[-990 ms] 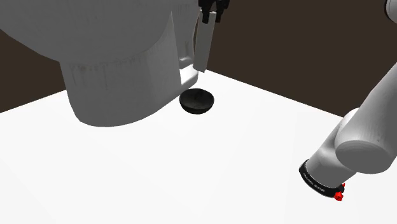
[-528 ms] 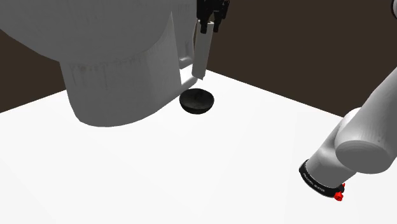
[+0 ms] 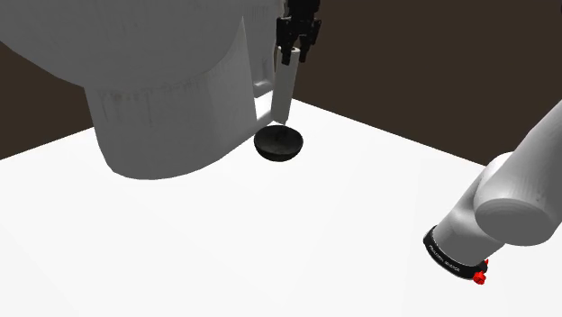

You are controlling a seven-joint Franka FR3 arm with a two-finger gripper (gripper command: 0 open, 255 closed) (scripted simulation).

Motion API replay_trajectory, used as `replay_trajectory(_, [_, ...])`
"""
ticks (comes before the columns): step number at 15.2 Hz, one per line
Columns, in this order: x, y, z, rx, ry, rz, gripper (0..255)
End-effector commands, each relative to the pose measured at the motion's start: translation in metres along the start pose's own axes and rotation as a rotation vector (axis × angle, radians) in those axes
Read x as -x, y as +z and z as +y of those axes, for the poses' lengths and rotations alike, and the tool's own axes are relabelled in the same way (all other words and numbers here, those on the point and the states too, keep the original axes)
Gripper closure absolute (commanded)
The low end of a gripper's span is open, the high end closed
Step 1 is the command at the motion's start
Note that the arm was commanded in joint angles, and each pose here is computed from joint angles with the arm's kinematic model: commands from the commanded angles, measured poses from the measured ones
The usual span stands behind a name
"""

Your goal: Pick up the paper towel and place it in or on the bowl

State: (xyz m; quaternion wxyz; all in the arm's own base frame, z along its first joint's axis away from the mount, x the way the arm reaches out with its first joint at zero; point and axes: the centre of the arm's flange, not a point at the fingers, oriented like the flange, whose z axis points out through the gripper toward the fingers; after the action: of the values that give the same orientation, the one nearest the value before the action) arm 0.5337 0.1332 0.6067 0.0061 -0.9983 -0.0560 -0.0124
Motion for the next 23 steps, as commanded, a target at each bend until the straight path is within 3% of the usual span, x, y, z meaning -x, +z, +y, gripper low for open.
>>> replay_trajectory(1, [0.001, 0.011, 0.000, 0.000, 0.000, 0.001, 255])
replay_trajectory(13, [0.002, 0.073, 0.001, 0.000, 0.000, 0.001, 255])
replay_trajectory(21, [0.002, 0.073, 0.001, 0.000, 0.000, 0.001, 255])
replay_trajectory(22, [0.002, 0.073, 0.001, 0.000, 0.000, 0.001, 0])
replay_trajectory(23, [0.002, 0.073, 0.001, 0.000, 0.000, 0.001, 0])
